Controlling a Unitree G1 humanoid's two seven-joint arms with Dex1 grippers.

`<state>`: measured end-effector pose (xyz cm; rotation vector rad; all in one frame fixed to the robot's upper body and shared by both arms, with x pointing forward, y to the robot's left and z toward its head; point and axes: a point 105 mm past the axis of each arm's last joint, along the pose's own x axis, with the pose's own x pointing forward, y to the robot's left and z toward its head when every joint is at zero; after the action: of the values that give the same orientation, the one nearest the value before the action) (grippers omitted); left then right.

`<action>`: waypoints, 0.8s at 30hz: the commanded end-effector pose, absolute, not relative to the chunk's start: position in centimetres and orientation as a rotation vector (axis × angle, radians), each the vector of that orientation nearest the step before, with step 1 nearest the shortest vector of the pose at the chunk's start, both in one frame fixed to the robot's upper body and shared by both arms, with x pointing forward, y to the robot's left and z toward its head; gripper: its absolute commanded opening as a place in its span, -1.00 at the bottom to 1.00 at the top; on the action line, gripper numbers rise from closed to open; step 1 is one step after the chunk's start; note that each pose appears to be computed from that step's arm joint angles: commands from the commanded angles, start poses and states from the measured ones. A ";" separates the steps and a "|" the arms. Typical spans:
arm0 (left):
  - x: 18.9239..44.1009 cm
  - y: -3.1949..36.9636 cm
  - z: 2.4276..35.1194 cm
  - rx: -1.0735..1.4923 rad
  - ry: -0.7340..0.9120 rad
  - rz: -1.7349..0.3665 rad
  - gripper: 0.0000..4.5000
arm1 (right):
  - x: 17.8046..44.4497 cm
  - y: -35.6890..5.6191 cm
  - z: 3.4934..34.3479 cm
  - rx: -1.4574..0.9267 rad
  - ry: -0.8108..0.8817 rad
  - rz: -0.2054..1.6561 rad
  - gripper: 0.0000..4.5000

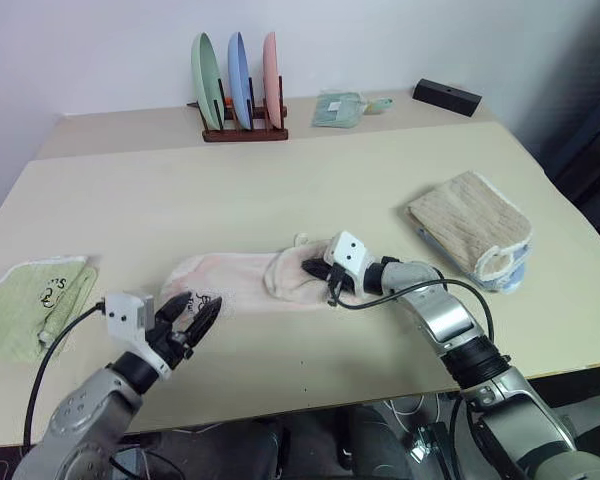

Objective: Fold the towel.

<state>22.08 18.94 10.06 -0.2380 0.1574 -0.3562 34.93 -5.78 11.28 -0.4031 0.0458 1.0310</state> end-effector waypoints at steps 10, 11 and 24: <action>20.4 18.3 8.5 -0.729 0.245 -0.114 1.00 | 33.5 -4.7 20.2 -0.460 -0.256 1.126 0.98; 20.5 18.4 8.4 -0.737 0.252 -0.103 1.00 | 33.5 -4.6 20.2 -0.462 -0.255 1.127 0.98; 25.8 20.1 9.2 -1.130 0.201 0.059 0.89 | 32.7 -3.8 20.2 -0.479 -0.282 1.118 0.99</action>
<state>25.83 19.76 9.39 -1.1029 0.1949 0.0344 33.23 -4.15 18.11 -0.4749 -0.1988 1.1202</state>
